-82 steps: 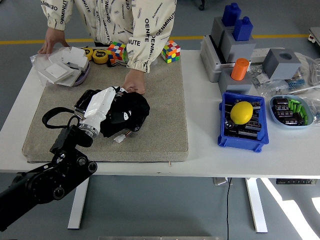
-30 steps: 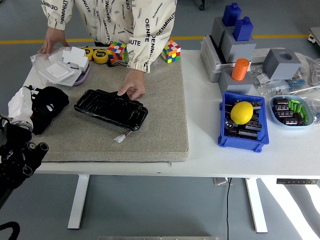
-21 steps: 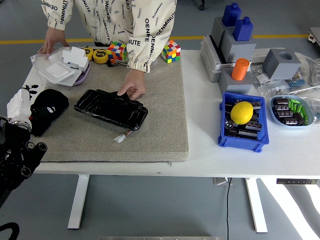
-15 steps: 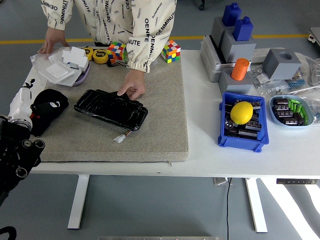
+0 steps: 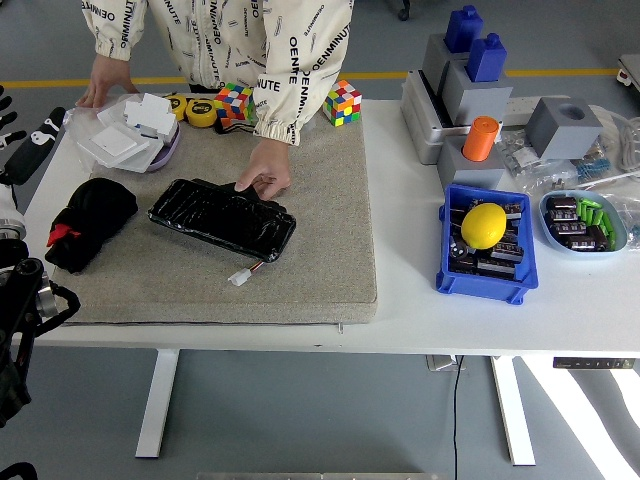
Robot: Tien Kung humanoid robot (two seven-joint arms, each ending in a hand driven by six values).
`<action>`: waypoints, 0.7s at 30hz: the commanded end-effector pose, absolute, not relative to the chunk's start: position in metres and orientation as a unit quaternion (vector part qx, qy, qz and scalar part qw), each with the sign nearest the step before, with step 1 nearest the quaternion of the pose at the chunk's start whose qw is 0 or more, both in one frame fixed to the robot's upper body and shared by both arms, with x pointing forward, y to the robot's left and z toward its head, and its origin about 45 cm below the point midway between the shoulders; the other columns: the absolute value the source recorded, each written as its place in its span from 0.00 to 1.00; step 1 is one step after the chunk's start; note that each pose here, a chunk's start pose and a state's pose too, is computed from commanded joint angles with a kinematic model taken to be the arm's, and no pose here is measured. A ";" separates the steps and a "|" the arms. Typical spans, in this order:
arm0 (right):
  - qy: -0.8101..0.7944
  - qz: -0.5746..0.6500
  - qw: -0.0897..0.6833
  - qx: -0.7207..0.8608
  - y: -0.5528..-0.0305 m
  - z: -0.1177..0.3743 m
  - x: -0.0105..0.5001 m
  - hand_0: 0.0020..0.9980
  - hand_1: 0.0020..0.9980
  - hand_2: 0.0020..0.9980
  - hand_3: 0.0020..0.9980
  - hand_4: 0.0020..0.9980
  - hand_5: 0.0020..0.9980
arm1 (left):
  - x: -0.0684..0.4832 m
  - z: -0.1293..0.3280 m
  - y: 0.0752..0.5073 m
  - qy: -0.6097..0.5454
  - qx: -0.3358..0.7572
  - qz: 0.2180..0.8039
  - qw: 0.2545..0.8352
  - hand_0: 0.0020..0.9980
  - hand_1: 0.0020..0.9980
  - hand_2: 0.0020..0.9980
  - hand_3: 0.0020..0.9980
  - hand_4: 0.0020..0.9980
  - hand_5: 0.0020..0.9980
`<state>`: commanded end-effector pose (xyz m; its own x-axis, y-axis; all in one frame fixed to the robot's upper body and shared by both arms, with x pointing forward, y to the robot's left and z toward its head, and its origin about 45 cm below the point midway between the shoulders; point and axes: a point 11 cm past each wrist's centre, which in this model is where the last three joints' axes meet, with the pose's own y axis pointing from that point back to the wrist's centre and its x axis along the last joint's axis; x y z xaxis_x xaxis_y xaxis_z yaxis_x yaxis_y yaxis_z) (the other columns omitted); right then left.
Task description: Pick the rag up,wipe the panel,place it on the desk
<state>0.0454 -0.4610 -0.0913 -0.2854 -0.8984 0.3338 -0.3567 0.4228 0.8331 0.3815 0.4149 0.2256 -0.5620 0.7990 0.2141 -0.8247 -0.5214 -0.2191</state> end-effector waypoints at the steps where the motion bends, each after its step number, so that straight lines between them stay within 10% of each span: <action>1: -0.733 -0.325 0.417 0.428 -0.461 -0.091 0.045 0.54 0.56 0.49 0.52 0.88 0.35 | 0.381 0.227 0.417 -0.149 0.040 0.873 0.463 0.53 0.67 0.70 0.74 0.95 0.27; 21: -0.737 -0.319 0.421 0.422 -0.467 -0.089 0.049 0.54 0.56 0.49 0.52 0.88 0.35 | 0.370 0.236 0.436 -0.146 0.008 0.888 0.435 0.52 0.65 0.69 0.73 0.96 0.26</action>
